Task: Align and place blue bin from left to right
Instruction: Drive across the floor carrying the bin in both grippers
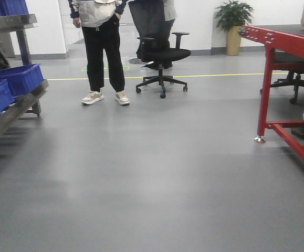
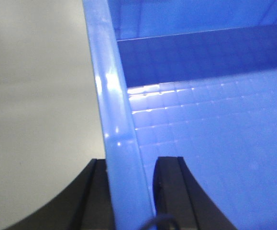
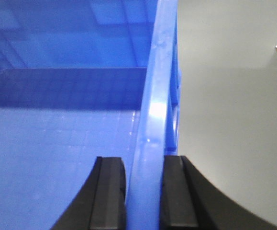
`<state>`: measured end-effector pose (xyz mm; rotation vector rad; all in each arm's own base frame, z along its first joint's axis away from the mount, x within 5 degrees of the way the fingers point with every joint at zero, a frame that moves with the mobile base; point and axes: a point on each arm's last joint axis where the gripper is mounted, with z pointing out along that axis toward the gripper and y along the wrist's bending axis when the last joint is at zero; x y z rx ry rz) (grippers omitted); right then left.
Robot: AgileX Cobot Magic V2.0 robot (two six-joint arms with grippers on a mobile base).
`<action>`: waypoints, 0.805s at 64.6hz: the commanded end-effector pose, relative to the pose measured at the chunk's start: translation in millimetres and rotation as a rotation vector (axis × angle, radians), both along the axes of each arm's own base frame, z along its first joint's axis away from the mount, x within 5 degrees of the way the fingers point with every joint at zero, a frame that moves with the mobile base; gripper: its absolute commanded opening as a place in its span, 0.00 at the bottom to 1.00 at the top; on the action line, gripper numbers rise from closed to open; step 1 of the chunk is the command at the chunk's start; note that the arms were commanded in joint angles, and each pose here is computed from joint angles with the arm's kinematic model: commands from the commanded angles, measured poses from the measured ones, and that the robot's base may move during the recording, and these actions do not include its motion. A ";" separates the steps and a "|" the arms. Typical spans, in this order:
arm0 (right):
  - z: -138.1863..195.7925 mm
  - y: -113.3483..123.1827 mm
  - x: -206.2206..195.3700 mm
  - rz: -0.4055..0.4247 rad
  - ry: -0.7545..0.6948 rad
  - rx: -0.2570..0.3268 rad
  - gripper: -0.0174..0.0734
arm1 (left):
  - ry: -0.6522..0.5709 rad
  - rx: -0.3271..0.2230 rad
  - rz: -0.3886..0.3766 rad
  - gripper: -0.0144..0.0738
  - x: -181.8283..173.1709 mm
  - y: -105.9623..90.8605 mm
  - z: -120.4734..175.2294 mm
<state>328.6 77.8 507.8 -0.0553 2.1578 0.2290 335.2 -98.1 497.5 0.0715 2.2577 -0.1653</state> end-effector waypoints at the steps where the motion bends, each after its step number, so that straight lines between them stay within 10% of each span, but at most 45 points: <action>1: 21.3 -5.0 -6.3 -0.002 -0.149 -0.007 0.02 | -0.110 -0.019 -0.020 0.04 -8.8 0.9 19.0; 52: 21.3 -5.0 -6.3 -0.002 -0.149 -0.007 0.02 | -0.110 -0.019 -0.020 0.04 -8.8 0.9 19.0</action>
